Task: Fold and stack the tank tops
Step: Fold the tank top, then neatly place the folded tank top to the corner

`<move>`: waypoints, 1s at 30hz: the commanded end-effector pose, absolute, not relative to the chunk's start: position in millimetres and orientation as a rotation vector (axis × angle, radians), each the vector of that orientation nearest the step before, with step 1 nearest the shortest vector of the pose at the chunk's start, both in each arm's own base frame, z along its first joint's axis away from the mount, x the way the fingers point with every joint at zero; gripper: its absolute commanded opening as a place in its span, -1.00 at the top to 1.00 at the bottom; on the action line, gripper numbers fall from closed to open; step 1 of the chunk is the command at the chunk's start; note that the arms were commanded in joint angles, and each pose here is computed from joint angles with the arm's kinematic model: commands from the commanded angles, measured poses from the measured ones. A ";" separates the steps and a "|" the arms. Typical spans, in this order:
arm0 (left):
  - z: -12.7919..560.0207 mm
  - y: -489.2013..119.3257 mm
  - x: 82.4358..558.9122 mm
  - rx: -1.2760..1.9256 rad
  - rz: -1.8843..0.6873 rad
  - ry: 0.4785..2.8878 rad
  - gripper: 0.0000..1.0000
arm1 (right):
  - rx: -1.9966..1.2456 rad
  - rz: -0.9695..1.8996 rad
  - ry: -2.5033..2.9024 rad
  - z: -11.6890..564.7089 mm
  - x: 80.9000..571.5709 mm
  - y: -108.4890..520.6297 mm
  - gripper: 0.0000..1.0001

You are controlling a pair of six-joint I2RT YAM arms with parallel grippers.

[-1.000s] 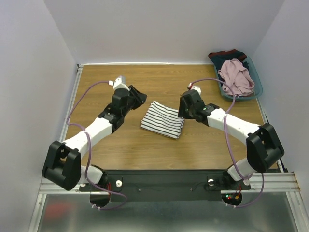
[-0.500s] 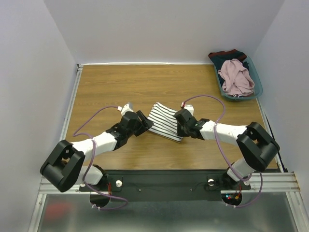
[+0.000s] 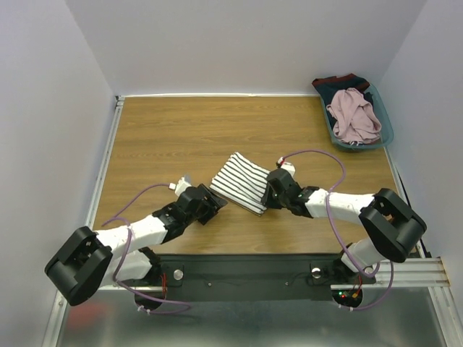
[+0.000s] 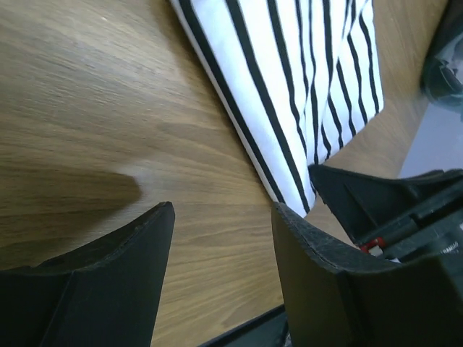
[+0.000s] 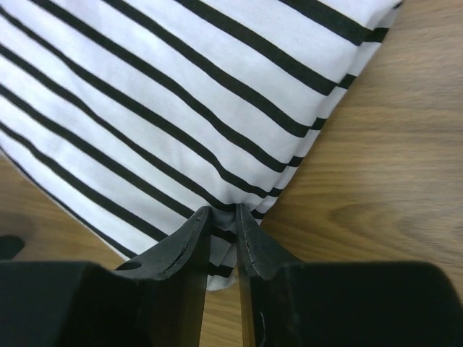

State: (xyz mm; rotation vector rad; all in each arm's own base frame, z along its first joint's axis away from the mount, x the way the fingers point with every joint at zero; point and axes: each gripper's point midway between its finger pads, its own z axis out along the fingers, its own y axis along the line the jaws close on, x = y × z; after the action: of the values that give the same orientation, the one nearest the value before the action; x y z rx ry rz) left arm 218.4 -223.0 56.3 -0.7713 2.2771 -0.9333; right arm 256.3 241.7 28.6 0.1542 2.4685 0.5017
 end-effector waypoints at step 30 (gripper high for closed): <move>89.2 -101.7 420.2 -0.550 0.007 2.209 1.00 | 0.037 0.762 2.141 182.3 280.8 287.4 -0.42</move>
State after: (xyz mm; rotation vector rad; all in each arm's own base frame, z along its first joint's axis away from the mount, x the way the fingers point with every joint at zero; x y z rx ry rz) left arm 384.0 -160.7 70.7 -0.6804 2.2371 -0.3476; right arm 273.5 298.2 141.7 0.0916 2.2310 0.8142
